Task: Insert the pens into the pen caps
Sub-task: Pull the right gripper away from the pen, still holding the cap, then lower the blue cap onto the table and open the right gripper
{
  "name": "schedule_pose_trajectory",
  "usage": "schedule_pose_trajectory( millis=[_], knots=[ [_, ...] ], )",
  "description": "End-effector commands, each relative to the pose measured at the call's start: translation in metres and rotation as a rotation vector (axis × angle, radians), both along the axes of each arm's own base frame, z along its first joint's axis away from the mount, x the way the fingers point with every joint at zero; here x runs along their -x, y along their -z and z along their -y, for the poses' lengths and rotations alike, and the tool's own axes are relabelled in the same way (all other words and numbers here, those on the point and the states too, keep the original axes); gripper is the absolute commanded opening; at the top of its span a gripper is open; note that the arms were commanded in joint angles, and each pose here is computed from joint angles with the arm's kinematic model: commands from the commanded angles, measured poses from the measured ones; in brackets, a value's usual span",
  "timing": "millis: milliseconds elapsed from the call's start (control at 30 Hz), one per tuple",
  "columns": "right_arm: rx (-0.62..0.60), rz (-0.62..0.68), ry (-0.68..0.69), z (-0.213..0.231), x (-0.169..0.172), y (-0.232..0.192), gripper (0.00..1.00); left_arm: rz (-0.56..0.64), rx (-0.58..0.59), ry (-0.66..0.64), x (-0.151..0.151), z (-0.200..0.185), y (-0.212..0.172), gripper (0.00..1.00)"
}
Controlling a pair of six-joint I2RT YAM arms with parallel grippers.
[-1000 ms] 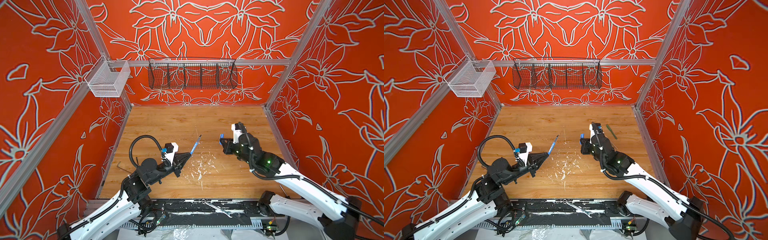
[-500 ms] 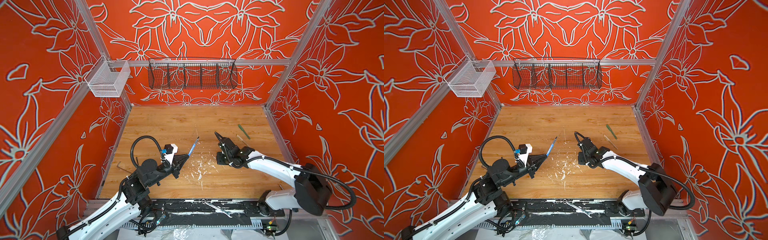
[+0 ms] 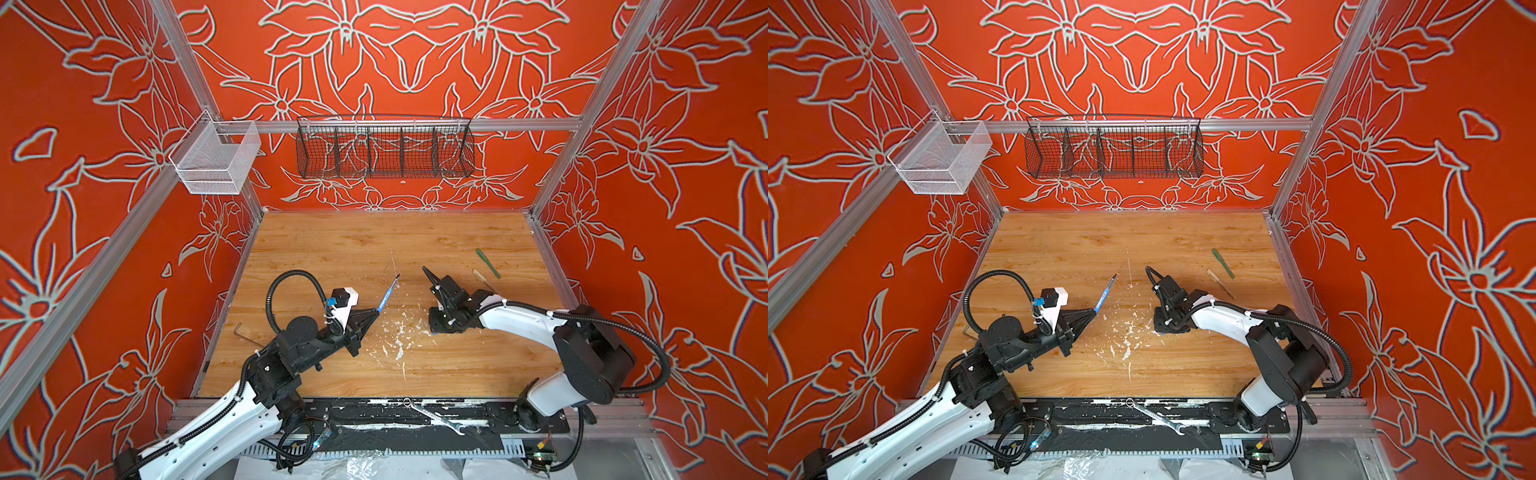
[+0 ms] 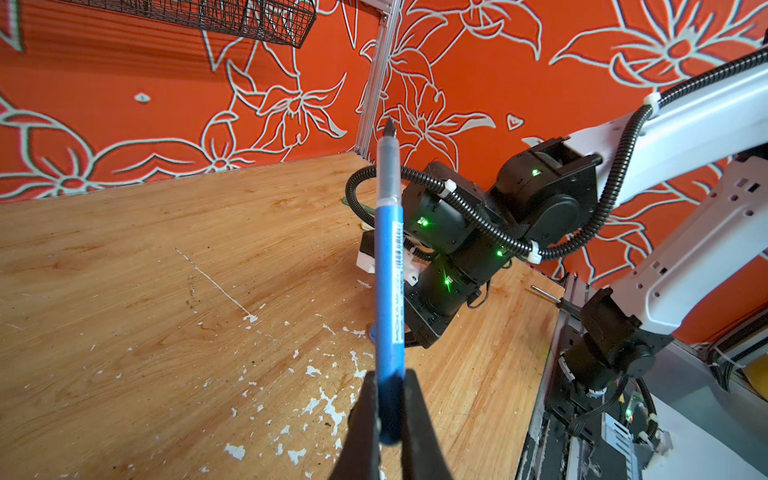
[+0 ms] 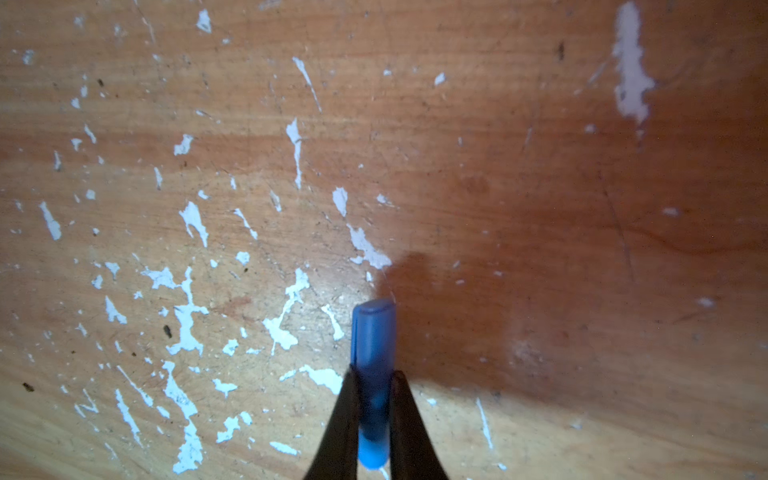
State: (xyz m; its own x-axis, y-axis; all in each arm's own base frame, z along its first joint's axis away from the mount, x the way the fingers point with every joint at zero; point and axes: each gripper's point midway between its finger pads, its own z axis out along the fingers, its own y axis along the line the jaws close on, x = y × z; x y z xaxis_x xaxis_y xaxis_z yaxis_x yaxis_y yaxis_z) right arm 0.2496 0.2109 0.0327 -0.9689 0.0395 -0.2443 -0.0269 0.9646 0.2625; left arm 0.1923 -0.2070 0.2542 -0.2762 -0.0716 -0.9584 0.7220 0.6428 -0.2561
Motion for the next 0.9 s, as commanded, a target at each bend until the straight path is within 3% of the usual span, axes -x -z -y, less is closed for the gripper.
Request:
schedule_pose_trajectory(
  millis=[0,100,367,633,867],
  knots=[
    [0.037,-0.03,-0.002,0.004,0.001,0.002,0.13,0.039,0.012,-0.012,0.0,-0.004,-0.016,0.0],
    [0.057,-0.047,-0.012,0.005,0.002,0.005,0.15,0.042,0.01,-0.022,0.0,-0.006,-0.016,0.0],
    [0.094,-0.047,-0.03,0.007,-0.002,-0.005,0.39,0.045,-0.005,-0.044,0.001,-0.012,-0.014,0.0],
    [0.185,-0.041,-0.085,0.014,-0.009,-0.022,0.4,0.053,0.004,-0.05,0.003,-0.016,-0.016,0.0],
    [0.081,-0.059,-0.053,0.001,-0.007,-0.012,0.33,0.068,-0.002,-0.063,0.005,-0.02,-0.019,0.0]
  ],
)
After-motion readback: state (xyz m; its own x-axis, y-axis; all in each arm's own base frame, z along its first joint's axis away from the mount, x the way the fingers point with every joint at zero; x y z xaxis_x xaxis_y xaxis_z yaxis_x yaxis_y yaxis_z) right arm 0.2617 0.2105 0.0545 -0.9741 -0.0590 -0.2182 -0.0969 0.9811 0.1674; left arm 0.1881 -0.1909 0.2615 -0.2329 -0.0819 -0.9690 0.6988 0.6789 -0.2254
